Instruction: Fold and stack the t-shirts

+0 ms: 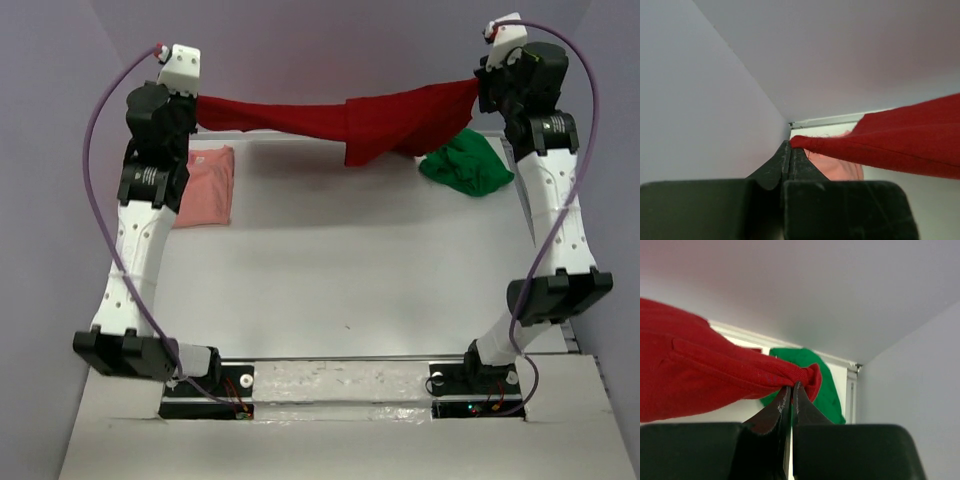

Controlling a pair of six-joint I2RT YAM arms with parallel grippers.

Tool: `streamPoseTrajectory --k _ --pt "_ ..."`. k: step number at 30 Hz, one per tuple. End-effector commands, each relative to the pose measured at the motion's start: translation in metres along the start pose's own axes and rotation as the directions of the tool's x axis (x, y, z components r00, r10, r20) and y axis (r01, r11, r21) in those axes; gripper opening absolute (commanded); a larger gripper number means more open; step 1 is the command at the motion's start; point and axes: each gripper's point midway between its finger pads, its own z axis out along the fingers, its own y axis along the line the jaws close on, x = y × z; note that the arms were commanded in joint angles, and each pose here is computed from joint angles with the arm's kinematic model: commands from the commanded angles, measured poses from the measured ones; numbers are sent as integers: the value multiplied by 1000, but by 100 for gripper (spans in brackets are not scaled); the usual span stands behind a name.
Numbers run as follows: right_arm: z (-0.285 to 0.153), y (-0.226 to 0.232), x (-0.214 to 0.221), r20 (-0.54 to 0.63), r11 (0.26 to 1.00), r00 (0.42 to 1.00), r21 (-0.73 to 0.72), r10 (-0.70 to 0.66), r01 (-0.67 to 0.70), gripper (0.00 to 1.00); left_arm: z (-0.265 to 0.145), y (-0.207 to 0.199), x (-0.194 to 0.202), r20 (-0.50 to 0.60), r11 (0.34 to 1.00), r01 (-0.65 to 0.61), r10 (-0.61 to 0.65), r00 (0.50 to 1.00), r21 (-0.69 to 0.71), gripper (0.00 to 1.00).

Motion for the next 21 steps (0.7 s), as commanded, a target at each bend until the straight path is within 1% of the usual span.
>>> streamPoseTrajectory --k 1,2,3,4,5,6,7,8,9,10,12,13,14,18,19,20,21 --pt "-53 2 -5 47 1000 999 -21 17 -16 0 -63 -3 -5 62 993 -17 9 998 118 0" --pt "-81 0 -14 82 1000 996 -18 19 -17 0 -75 -9 0 65 986 -32 22 998 162 0" --pt "-93 3 -6 63 1000 998 -27 16 -14 2 -83 -22 27 17 972 -67 65 998 226 0" --pt "-99 9 15 15 999 1000 -37 16 -15 17 -110 -27 15 87 954 -75 52 995 291 10" --pt "-126 6 10 41 1000 999 -21 19 -18 35 -121 -36 29 78 937 -85 62 995 340 26" --pt "-137 7 20 23 1000 1000 -22 13 -12 75 -142 -39 35 80 913 -120 96 992 390 44" --pt "-142 7 40 -18 1000 1000 2 9 -9 90 -153 -50 40 90 876 -132 102 991 464 78" --pt "-163 3 37 10 1000 1000 27 5 -5 99 -160 -55 50 68 860 -133 114 991 492 85" --pt "-168 2 42 4 999 1000 38 -1 1 100 -168 -55 50 76 857 -128 104 992 499 94" --pt "-171 2 47 -10 999 1000 43 -7 8 100 -170 -58 55 72 845 -132 111 991 518 99" --pt "-174 -4 55 -40 997 999 78 -10 13 100 -174 -64 58 68 822 -137 119 991 552 99" --pt "-172 -5 60 -61 996 998 89 -8 14 100 -173 -68 63 43 809 -131 129 991 574 99" --pt "-171 -5 62 -71 996 997 90 -7 13 100 -173 -69 62 51 799 -142 139 989 584 99" --pt "-157 -3 56 -72 997 997 78 21 -16 100 -163 -66 42 89 810 -142 111 990 569 99" --pt "-150 -1 57 -82 997 996 66 30 -25 100 -156 -70 44 79 805 -135 110 991 577 99" --pt "-132 7 65 -116 999 993 28 35 -32 100 -151 -71 45 74 809 -130 106 992 573 99" --pt "-124 13 70 -139 999 989 3 49 -49 100 -141 -72 46 66 822 -103 80 995 560 99"
